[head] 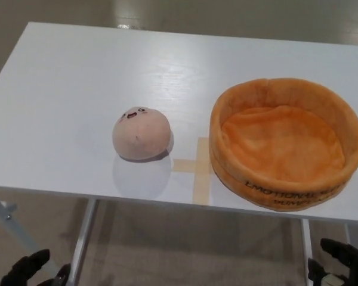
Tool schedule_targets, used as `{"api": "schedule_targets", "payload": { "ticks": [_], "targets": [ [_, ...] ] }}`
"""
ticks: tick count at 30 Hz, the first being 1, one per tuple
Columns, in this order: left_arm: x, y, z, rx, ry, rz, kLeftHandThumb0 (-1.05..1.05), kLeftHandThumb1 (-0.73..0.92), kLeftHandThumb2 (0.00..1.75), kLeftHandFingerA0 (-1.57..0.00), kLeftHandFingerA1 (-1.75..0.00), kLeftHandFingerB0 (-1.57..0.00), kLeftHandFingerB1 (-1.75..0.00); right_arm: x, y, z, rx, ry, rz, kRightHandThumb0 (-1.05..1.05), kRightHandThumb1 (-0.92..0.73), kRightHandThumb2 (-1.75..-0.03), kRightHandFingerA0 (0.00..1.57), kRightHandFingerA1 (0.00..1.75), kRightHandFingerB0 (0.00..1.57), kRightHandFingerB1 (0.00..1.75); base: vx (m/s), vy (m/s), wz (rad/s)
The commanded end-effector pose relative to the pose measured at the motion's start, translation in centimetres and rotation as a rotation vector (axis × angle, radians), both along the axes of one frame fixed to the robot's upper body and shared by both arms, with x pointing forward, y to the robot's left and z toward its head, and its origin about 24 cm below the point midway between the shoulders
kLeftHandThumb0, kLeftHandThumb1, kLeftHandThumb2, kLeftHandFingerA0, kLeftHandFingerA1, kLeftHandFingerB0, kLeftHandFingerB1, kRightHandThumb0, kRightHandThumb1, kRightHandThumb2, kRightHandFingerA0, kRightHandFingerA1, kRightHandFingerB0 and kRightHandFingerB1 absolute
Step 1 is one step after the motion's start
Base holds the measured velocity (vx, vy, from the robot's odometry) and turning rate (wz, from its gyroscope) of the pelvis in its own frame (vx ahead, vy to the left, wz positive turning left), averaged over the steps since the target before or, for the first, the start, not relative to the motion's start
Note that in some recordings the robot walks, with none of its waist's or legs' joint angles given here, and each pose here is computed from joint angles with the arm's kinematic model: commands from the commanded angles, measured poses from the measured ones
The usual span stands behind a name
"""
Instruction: Use the left hand to pick up the pink round toy on the left and place it inside the orange plate on the desk.
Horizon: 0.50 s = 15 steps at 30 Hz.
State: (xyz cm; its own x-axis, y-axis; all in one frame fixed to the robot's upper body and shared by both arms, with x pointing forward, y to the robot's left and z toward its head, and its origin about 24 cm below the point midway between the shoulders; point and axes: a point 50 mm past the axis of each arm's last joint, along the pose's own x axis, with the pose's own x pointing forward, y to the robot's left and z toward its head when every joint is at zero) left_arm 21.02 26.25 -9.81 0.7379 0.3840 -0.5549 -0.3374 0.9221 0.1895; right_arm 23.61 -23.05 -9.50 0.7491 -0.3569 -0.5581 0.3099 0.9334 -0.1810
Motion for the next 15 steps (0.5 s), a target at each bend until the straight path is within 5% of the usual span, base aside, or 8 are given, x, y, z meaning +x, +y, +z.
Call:
{"api": "schedule_targets", "payload": {
  "ticks": [1,2,3,4,15],
  "targets": [
    [-0.3,0.1,0.0,0.017,-0.029,-0.019,-0.15,0.59,0.57,-0.33,-0.38,-0.36,-0.33,-0.4,-0.1,0.0,-0.022,-0.037,-0.042,-0.25,-0.60,-0.60,0.57,0.88,0.43,0.50,0.00,0.000,0.00],
    [-0.3,0.1,0.0,0.019,-0.024,-0.039,-0.14,0.41,0.88,-0.18,-0.52,-0.21,-0.51,-0.4,-0.1,0.0,-0.016,-0.037,-0.052,-0.21,-0.59,-0.59,0.58,0.86,0.46,0.49,0.00,0.000,0.00],
    [-0.3,0.0,0.0,0.019,-0.019,-0.056,-0.14,0.41,0.88,-0.18,-0.52,-0.21,-0.51,-0.4,0.0,-0.1,0.002,-0.041,-0.073,-0.21,-0.59,-0.59,0.58,0.86,0.46,0.49,0.00,0.000,0.00],
    [-0.3,-0.2,0.0,0.031,-0.013,-0.119,-0.19,0.58,0.57,-0.22,-0.33,-0.28,-0.30,-0.5,-0.1,-0.1,-0.002,-0.042,-0.060,-0.23,-0.60,-0.59,0.56,0.87,0.44,0.50,0.00,0.000,0.00],
    [0.0,-1.8,1.2,0.036,-0.053,-0.637,-0.33,0.50,0.65,-0.07,-0.18,-0.11,-0.32,-0.6,-0.2,-0.1,-0.008,-0.035,-0.050,-0.23,-0.61,-0.59,0.56,0.85,0.44,0.50,0.00,0.000,0.00]
  ]
}}
